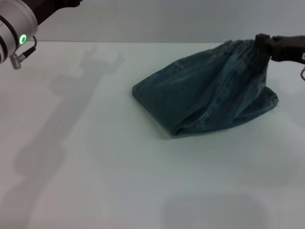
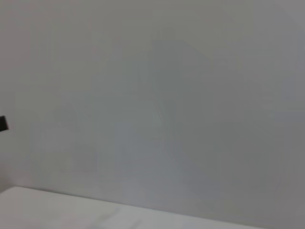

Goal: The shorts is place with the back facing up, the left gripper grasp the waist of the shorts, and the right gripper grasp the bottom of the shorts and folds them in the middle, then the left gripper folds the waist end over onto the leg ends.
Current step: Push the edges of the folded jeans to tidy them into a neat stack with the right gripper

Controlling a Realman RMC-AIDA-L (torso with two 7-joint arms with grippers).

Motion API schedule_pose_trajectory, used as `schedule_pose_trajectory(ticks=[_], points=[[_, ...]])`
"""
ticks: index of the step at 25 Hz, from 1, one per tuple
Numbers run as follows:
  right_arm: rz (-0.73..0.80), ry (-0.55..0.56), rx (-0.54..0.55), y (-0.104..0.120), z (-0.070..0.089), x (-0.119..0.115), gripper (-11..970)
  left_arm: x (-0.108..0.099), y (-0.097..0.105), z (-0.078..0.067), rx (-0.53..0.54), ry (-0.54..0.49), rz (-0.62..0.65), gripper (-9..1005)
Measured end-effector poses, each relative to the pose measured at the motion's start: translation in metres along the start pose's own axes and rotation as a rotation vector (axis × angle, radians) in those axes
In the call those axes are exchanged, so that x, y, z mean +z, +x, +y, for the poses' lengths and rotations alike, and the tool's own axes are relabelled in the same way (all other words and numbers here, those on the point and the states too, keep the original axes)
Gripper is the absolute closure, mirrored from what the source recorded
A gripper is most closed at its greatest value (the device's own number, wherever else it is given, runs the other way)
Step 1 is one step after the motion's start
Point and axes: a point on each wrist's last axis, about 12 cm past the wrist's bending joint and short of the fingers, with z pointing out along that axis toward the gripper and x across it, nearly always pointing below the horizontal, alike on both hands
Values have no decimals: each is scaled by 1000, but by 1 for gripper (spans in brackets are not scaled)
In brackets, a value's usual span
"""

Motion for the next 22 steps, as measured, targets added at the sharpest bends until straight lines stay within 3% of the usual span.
schedule_pose_trajectory(ticks=[11,22], points=[[41,116,103,34,-21,-5,959,2,4,7,-7,-23,12,149],[70,126,129,45,-24,-2,932,6,7,11,-8,-36,21,149]])
